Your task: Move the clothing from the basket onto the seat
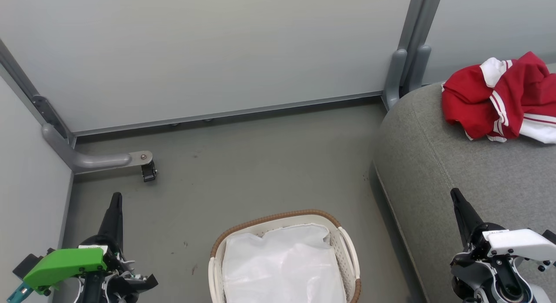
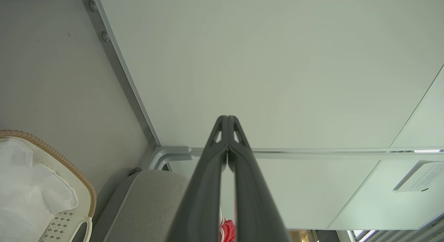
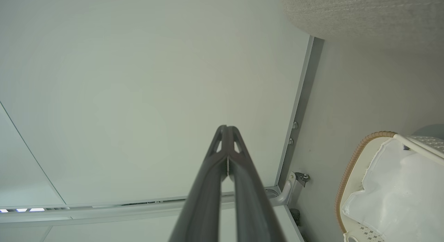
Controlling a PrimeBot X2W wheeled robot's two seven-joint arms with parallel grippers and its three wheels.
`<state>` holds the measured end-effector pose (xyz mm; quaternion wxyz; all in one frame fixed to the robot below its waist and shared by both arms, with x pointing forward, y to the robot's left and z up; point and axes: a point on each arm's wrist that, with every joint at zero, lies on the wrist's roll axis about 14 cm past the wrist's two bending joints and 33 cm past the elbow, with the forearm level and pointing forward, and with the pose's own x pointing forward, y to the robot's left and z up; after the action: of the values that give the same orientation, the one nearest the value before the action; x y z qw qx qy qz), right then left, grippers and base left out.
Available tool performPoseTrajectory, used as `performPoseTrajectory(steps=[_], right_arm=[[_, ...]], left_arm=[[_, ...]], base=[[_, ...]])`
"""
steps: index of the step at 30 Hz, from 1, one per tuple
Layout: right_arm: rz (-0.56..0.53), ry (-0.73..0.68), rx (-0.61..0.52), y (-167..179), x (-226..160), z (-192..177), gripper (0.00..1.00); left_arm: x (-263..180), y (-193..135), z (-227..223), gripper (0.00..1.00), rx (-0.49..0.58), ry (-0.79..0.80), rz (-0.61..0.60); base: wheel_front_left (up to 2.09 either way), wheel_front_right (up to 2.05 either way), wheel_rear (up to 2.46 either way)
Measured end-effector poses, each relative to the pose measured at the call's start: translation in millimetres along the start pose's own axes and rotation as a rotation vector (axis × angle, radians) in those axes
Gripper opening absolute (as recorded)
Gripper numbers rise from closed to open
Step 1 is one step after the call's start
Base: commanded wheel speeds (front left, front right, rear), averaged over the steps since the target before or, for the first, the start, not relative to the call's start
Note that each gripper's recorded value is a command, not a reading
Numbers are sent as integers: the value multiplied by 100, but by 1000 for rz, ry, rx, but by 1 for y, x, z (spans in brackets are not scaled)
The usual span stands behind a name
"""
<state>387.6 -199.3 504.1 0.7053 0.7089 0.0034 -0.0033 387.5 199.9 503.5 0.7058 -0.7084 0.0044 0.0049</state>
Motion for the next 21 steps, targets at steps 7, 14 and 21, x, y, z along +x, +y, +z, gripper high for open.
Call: performPoseTrajectory(steps=[7, 14, 21], right_arm=[[0, 0, 0, 0, 0, 0, 0], [0, 0, 0, 0, 0, 0, 0], [0, 0, 0, 0, 0, 0, 0]], left_arm=[[0, 0, 0, 0, 0, 0, 0], [0, 0, 0, 0, 0, 0, 0], [0, 0, 0, 0, 0, 0, 0]], base=[[0, 0, 0], [0, 0, 0], [0, 0, 0]])
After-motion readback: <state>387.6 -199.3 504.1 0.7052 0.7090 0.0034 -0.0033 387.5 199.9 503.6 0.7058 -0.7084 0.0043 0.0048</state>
